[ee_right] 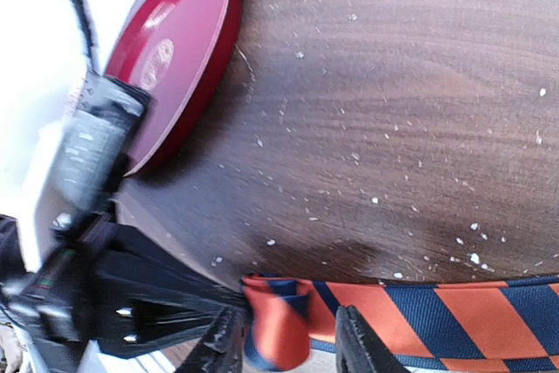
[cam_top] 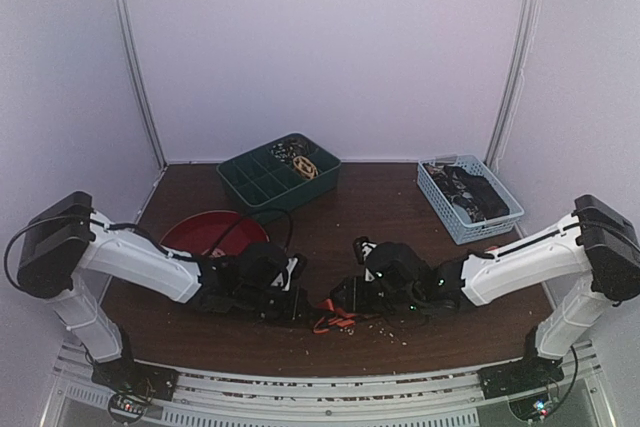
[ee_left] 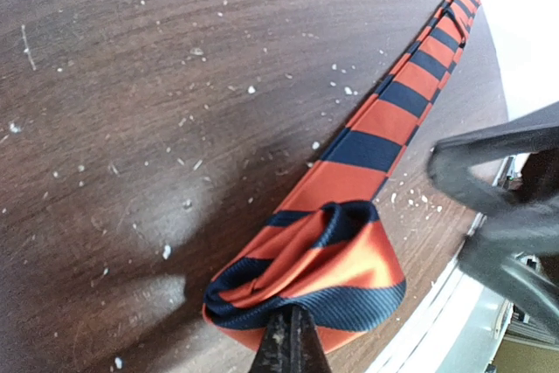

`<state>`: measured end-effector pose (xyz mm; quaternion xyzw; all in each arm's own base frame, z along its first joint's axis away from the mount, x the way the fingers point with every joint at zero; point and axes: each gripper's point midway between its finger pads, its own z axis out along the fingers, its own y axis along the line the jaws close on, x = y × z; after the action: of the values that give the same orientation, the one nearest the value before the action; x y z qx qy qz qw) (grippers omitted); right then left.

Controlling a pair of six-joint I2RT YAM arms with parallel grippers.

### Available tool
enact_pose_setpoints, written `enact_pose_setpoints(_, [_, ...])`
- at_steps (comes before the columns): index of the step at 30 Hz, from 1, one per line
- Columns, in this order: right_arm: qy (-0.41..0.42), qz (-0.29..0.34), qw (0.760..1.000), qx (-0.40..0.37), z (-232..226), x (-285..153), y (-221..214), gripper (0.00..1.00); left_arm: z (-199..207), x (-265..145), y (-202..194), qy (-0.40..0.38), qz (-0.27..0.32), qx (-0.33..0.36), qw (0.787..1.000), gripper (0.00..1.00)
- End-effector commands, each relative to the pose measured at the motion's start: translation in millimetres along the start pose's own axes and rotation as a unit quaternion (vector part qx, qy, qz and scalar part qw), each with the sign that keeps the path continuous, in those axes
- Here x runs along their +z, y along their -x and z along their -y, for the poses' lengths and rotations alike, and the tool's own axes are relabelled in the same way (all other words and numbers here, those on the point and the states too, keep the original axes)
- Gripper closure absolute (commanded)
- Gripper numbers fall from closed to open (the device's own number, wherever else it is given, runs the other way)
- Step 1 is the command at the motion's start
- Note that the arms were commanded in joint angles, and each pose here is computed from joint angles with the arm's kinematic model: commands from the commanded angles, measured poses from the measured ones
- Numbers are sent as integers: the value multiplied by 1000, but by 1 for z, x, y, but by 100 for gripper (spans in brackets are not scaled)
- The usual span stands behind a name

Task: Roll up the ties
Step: Roll the tie at the center of the board.

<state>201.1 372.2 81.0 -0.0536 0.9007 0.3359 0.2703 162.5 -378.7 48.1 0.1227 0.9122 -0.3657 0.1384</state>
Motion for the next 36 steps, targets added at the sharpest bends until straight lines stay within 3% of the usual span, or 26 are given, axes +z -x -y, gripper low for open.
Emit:
enact_pose_setpoints(1, [-18,3,1000,-4,10,-4,1,60,11,8,5,-16,4,16,1000,100])
enact_pose_setpoints(9, [-38,-48,998,-11,22,16,-24,63,10,18,2,-17,0,16,1000,100])
enact_pose_setpoints(13, [-35,-67,997,-13,24,25,-34,72,15,17,4,-25,4,27,999,99])
enact_pose_setpoints(15, [-38,-70,997,-15,26,27,-36,77,17,14,6,-22,7,47,999,94])
enact_pose_setpoints(21, [-26,-78,996,-25,25,31,-42,82,-2,-6,14,43,30,132,990,63])
enact_pose_setpoints(30, [11,-100,995,-30,12,43,-50,84,-14,-9,13,57,31,141,988,61])
enact_pose_setpoints(33, [2,-98,995,-34,14,44,-49,84,2,-9,12,24,16,215,976,49])
enact_pose_setpoints(36, [0,-98,995,-36,15,44,-48,84,-2,-15,17,48,17,270,962,38])
